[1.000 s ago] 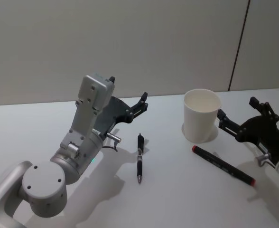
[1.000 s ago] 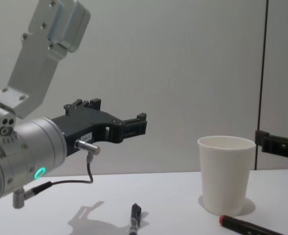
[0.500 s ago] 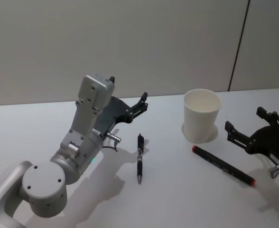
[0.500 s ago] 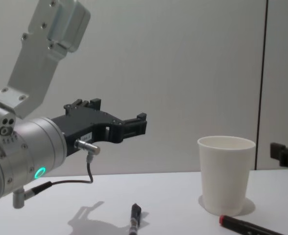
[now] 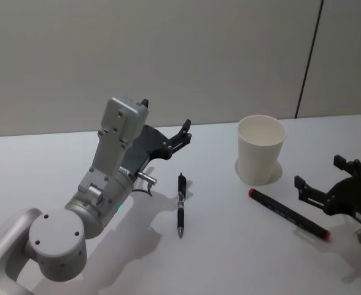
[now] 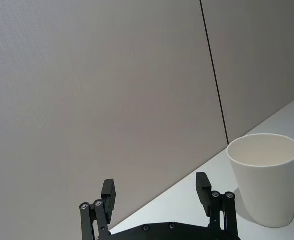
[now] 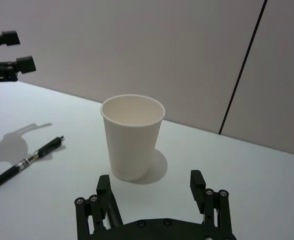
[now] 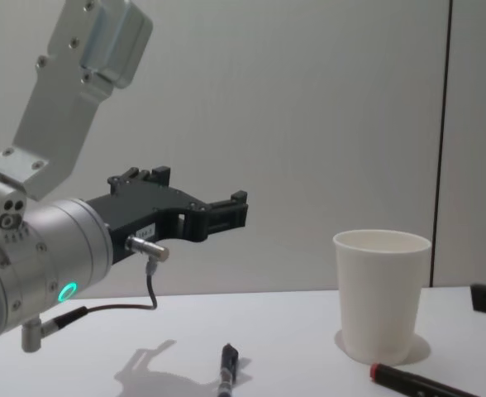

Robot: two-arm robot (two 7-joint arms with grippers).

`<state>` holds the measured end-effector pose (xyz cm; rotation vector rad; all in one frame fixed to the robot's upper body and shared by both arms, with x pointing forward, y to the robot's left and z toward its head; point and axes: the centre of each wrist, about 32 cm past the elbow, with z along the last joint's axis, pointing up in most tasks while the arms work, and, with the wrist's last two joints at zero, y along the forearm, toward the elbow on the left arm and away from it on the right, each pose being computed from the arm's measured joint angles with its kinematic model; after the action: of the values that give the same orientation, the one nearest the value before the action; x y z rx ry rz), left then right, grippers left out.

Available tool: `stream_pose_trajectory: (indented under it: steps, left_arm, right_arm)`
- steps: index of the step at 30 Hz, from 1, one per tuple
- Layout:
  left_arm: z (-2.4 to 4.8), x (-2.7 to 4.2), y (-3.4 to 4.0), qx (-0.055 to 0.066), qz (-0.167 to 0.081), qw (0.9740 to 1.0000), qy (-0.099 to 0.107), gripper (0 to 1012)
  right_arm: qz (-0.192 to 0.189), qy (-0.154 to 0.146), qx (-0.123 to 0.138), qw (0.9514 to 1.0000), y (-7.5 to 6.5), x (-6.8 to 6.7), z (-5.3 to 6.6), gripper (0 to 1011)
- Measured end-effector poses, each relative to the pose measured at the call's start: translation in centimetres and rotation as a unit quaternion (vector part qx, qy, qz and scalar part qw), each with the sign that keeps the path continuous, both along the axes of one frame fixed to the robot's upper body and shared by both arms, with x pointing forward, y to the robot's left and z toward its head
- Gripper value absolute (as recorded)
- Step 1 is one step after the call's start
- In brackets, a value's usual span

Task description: Place the pen into the pen holder.

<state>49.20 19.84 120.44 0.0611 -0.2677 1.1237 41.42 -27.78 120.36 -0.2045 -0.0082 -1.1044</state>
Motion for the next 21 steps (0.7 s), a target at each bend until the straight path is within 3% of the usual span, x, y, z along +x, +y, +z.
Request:
stream_pose_trajectory:
  steps: [21]
  left_arm:
    - [0.00, 0.00, 0.00, 0.000, 0.000, 1.0000, 0.000, 1001]
  right_arm:
    - [0.029, 0.076, -0.063, 0.9947, -0.2, 1.8, 1.3, 1001]
